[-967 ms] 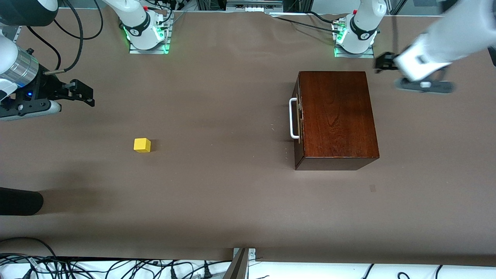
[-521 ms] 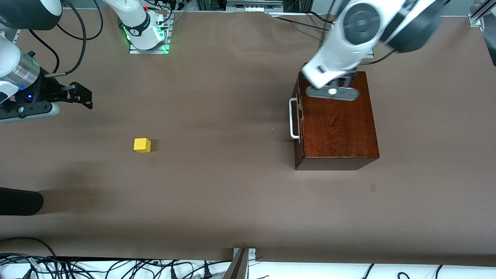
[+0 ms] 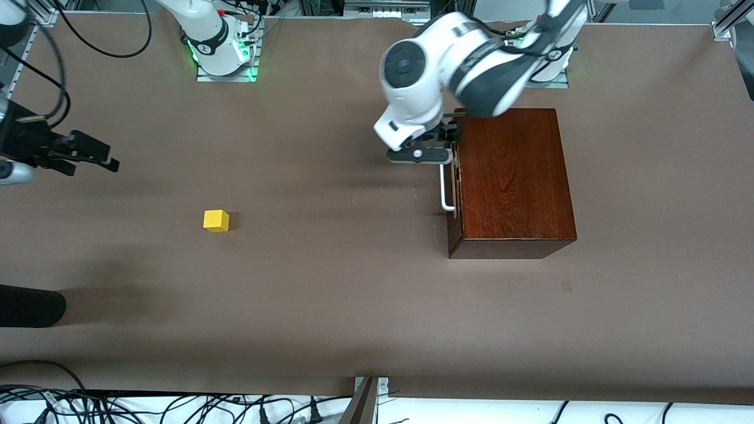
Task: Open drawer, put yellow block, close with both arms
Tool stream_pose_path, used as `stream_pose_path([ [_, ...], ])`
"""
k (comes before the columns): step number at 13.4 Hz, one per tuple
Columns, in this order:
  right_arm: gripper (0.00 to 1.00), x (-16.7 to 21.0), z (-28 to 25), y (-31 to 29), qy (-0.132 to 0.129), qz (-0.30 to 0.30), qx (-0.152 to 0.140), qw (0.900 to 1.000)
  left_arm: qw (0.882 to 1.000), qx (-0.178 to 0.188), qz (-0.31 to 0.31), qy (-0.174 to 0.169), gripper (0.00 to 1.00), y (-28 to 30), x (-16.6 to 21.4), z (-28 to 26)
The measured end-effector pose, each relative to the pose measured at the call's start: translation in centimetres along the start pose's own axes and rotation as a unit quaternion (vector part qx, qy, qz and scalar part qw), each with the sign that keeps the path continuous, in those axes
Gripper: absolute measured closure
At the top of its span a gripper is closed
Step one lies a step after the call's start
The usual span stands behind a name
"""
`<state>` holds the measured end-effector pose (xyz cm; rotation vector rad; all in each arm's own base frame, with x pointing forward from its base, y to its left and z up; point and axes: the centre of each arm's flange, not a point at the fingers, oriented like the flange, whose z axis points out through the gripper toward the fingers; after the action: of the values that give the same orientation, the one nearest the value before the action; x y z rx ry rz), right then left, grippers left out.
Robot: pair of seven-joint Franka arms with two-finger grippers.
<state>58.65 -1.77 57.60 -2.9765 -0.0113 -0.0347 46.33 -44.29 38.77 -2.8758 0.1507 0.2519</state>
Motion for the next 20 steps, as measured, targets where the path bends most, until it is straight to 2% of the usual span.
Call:
stream_pose_path([
  [5,0.00,0.0,0.2,-1.3,-0.002,-0.013,-0.005,1.000,0.998,0.064,0.018,0.019,0.00,0.8,2.1,4.7],
  [8,0.00,0.0,0.4,-2.1,-0.006,-0.027,-0.028,0.999,0.998,0.062,0.017,0.023,0.00,1.6,3.0,6.9],
  [10,0.00,-0.1,0.8,-3.3,-0.016,-0.047,-0.063,0.997,0.997,0.069,0.018,0.029,0.00,1.9,3.6,8.0],
  [12,0.00,-0.4,1.4,-5.5,-0.030,-0.065,-0.082,0.994,0.996,0.081,0.011,0.036,0.00,2.0,4.0,9.2],
  [17,0.00,-0.5,1.6,-6.3,-0.031,-0.062,-0.086,0.994,0.997,0.065,0.001,0.046,0.00,2.9,4.6,10.5],
  [20,0.00,-0.5,1.6,-6.2,-0.031,-0.061,-0.086,0.994,0.997,0.037,-0.012,0.067,0.00,3.7,4.9,9.9],
])
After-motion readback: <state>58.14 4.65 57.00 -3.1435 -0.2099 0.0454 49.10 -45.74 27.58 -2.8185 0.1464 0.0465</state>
